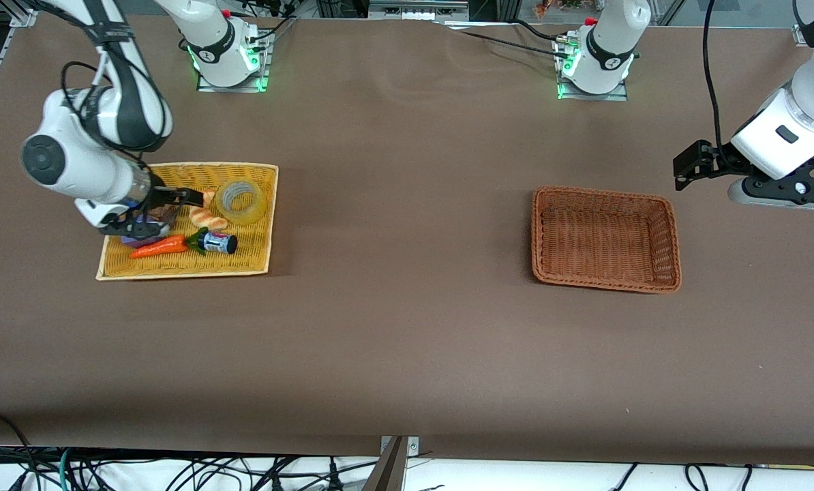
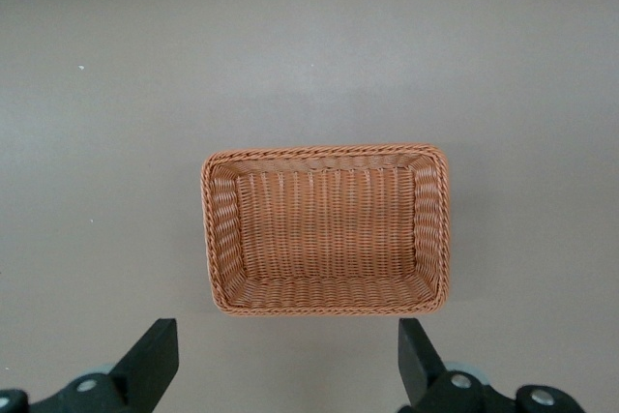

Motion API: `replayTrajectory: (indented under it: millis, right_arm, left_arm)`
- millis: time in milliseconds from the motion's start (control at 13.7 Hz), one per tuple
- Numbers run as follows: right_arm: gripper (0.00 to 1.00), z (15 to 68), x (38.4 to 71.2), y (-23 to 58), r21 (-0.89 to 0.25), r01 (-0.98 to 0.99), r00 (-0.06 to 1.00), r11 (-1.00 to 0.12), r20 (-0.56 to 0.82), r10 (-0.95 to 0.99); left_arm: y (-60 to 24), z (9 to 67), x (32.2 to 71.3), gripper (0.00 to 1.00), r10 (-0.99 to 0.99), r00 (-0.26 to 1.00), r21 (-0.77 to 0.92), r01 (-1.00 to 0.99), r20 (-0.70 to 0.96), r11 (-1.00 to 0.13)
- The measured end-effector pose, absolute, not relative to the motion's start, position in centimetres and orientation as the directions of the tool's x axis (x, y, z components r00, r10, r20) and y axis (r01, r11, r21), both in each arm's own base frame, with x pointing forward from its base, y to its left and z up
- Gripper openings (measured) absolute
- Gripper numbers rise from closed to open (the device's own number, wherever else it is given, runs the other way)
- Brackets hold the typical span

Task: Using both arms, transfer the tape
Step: 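Lower the right gripper onto the clear tape roll and grasp it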

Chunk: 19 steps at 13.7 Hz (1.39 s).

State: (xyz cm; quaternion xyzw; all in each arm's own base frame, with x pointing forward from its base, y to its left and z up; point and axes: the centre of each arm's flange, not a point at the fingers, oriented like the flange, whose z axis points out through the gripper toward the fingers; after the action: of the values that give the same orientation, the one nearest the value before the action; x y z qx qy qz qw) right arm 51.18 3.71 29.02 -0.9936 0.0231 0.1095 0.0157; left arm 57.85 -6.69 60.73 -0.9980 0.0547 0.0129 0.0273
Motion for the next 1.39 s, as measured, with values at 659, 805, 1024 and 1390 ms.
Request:
replayTrajectory:
  millis: [659,805,1024,1390]
  right_arm:
    - [1.00,25.5,48.6,5.3,-0.020,-0.072,0.979,-0.997,-0.194,-0.067]
    - [1.00,24.9,48.3,5.2,-0.020,-0.072,0.978,-0.997,-0.196,-0.067]
    - [1.00,23.9,48.3,5.2,-0.023,-0.074,0.979,-0.997,-0.193,-0.068]
    - [1.00,21.4,48.2,5.3,-0.031,-0.077,0.980,-0.997,-0.187,-0.070]
  left_arm:
    - [-6.7,60.7,57.9,1.00,-0.108,0.994,-0.053,-0.110,-0.029,-0.993]
    - [-6.7,60.7,57.9,1.00,-0.108,0.994,-0.053,-0.110,-0.029,-0.993]
    - [-6.7,60.7,57.9,1.00,-0.108,0.994,-0.053,-0.110,-0.029,-0.993]
    - [-6.7,60.7,57.9,1.00,-0.108,0.994,-0.053,-0.110,-0.029,-0.993]
